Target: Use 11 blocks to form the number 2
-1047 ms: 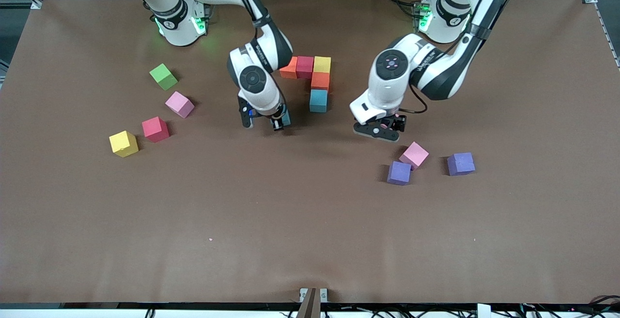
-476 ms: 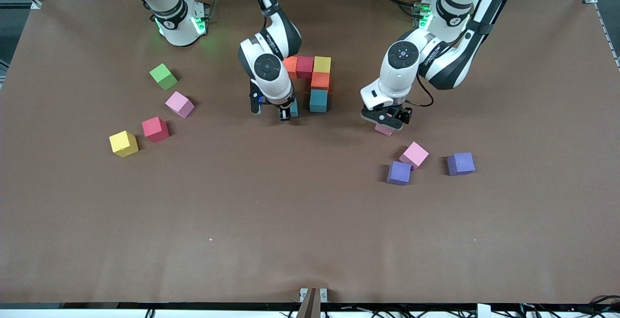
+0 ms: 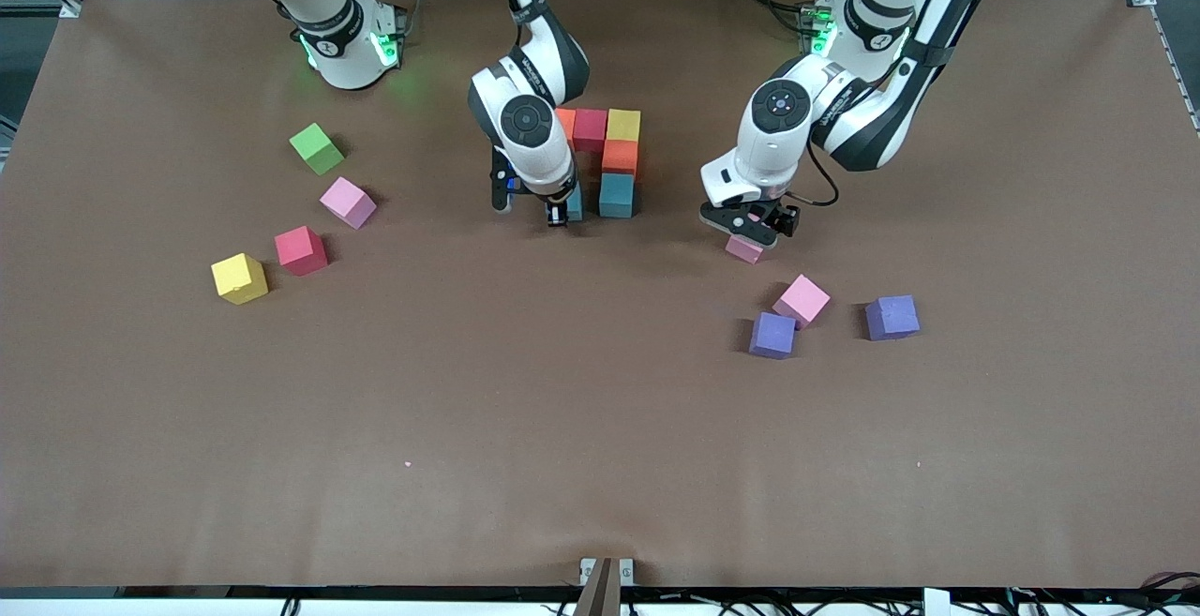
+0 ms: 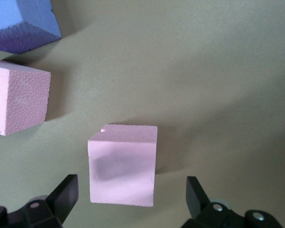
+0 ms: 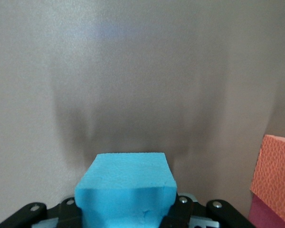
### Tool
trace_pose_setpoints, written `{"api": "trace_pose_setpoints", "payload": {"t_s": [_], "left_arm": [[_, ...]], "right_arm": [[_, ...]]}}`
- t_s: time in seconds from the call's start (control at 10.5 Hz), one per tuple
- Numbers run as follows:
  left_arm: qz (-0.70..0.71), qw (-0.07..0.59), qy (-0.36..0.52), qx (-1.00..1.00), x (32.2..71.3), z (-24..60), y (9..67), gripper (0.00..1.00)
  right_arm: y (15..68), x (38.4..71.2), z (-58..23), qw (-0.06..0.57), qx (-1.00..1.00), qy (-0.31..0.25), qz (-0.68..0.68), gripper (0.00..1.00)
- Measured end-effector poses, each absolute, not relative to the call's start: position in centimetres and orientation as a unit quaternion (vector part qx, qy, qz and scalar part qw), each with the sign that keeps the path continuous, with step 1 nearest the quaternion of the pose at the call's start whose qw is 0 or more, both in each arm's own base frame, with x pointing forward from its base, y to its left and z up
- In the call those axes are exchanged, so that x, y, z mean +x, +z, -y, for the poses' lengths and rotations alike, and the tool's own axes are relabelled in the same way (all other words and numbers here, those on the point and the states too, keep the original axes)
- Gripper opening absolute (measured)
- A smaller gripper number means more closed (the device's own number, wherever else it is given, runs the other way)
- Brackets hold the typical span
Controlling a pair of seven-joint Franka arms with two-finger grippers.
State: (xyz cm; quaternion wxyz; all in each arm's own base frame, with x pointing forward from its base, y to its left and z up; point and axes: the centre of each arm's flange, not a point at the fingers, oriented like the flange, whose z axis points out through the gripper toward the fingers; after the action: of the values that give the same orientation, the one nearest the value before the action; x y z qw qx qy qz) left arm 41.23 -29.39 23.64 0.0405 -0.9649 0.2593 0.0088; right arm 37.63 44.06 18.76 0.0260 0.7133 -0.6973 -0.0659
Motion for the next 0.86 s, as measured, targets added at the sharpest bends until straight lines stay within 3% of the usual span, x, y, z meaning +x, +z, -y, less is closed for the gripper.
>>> {"api": "trace_pose_setpoints", "payload": {"t_s": [0.86], "left_arm": [[-0.268,0.031,0.004,-0.963,41.7,28.7,21.6,1.0]], "right_arm": [[18.7,36.3,-45.9,0.016,0.701,-0.06,0.711,0.56]]}}
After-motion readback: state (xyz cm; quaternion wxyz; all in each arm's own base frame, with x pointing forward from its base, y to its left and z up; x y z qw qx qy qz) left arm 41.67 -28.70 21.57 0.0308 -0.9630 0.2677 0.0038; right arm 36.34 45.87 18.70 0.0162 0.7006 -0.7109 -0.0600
